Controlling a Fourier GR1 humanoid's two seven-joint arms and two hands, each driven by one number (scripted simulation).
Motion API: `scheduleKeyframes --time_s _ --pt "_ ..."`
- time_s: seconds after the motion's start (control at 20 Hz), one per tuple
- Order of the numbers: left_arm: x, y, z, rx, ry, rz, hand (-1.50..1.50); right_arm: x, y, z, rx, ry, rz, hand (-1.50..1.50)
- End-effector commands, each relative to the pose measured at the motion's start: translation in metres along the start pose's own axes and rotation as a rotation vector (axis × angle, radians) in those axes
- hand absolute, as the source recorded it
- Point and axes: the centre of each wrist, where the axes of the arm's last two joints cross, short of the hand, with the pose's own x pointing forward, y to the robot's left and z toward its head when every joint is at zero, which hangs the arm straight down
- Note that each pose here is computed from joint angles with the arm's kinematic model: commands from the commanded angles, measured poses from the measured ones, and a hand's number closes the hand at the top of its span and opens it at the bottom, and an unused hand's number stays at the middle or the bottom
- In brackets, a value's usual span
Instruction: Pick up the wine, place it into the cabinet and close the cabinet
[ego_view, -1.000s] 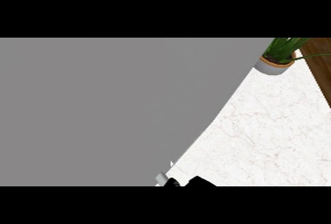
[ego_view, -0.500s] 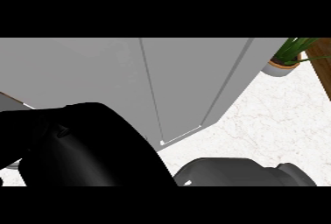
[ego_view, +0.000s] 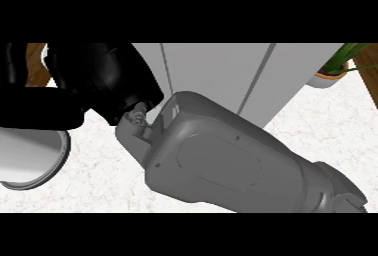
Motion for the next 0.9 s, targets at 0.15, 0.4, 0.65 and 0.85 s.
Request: scheduleKeyframes --time_s 0.15,0.4,0.65,0.85 --pt "0.009 0.002 -0.007 0.0 -0.007 -0.033 1.5 -0.049 -0.04 -0.048 -0.113 0.073 0.014 1.5" --pt "0.015 0.008 -0.011 0.009 -0.018 -0.023 1.5 -0.083 -0.061 -0.049 -0.159 0.119 0.056 1.5" --pt "0.016 0.005 -0.013 0.011 -0.029 -0.014 1.5 -0.109 -0.087 -0.041 -0.186 0.107 0.119 1.5" --pt "0.022 0.006 -0.02 0.008 -0.045 -0.025 1.5 -0.122 -0.098 -0.036 -0.2 0.123 0.155 1.5"
